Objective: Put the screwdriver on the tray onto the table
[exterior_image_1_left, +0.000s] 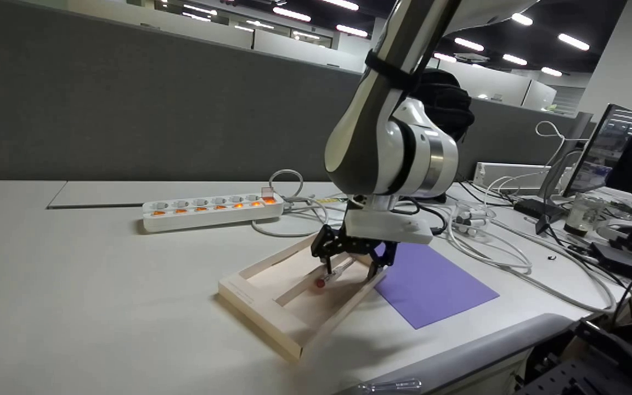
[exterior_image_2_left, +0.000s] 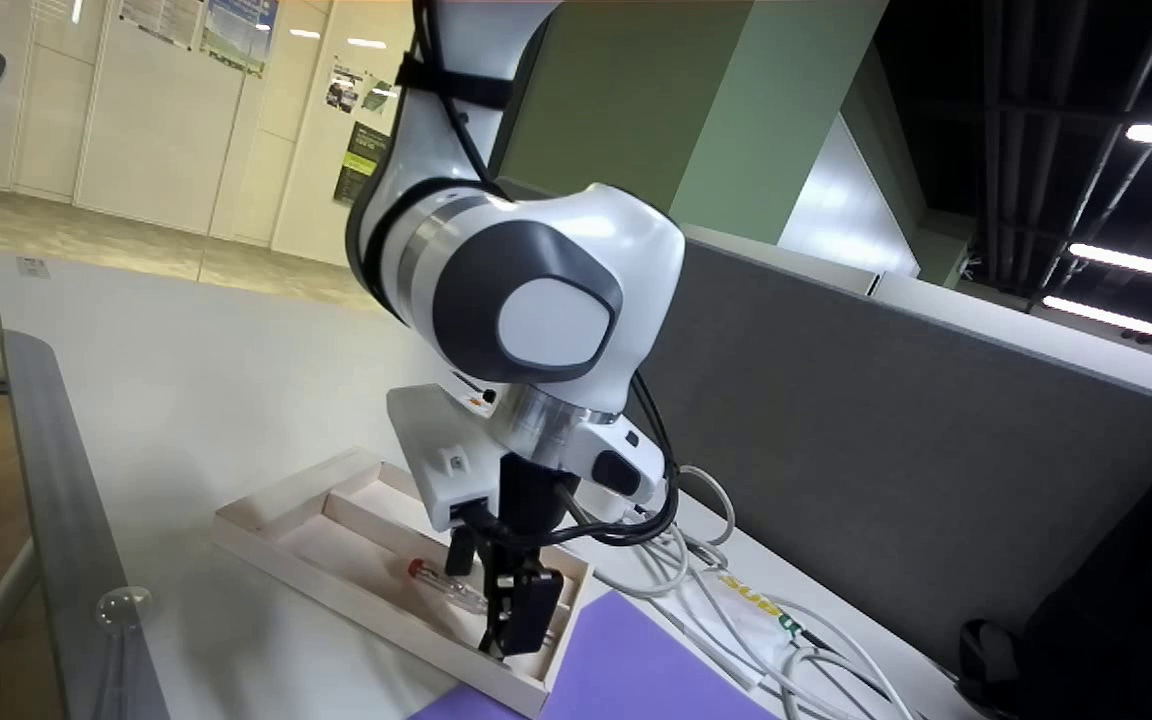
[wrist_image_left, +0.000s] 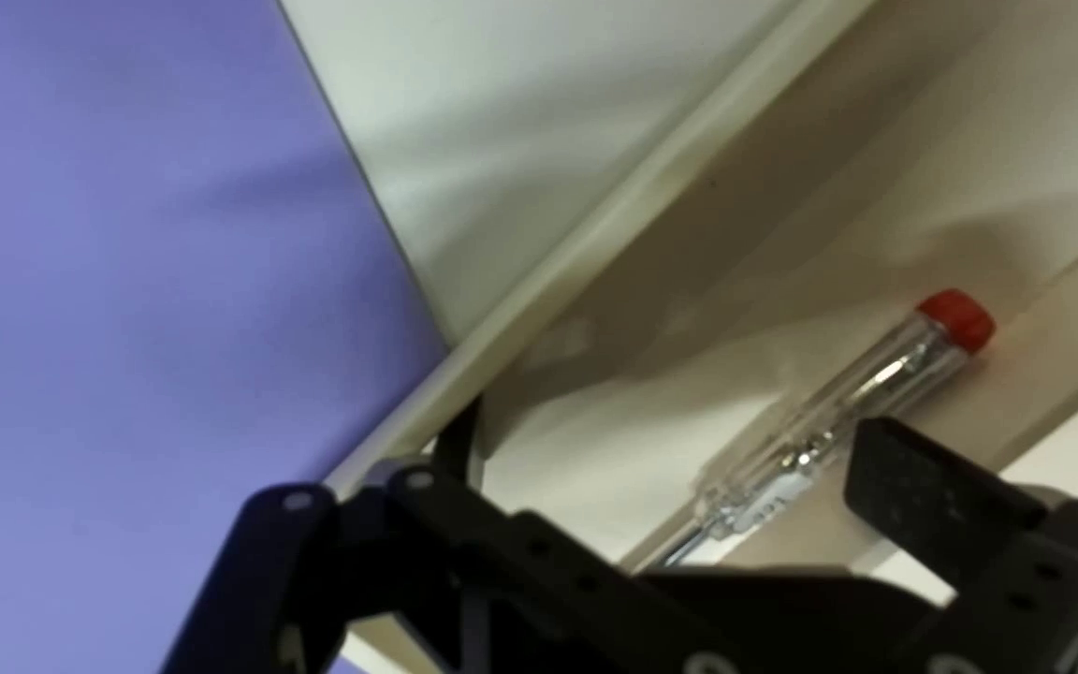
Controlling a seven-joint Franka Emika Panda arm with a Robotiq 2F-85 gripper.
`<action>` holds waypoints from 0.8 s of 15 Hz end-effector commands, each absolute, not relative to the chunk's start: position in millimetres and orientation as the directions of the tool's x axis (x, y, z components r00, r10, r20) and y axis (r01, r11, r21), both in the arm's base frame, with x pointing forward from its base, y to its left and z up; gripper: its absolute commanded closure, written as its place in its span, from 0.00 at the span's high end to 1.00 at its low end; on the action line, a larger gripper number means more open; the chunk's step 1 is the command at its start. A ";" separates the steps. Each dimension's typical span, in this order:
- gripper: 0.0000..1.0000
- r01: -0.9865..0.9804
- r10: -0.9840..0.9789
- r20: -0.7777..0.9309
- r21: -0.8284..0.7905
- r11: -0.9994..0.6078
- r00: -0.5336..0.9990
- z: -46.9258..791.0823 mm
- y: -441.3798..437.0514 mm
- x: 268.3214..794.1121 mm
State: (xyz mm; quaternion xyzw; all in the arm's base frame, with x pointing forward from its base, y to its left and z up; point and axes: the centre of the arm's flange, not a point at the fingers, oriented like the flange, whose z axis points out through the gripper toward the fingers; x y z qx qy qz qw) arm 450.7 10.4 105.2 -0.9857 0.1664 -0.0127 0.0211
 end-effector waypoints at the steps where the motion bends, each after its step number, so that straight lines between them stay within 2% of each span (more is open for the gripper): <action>1: 1.00 -0.385 -0.388 0.018 -0.083 -0.919 0.922 108.8 13.5 455.0; 7: 1.00 -0.334 -0.322 -0.105 -0.126 -0.934 0.941 125.7 26.9 447.5; 12: 1.00 -0.207 -0.198 -0.101 -0.091 -0.974 0.975 127.7 27.3 446.5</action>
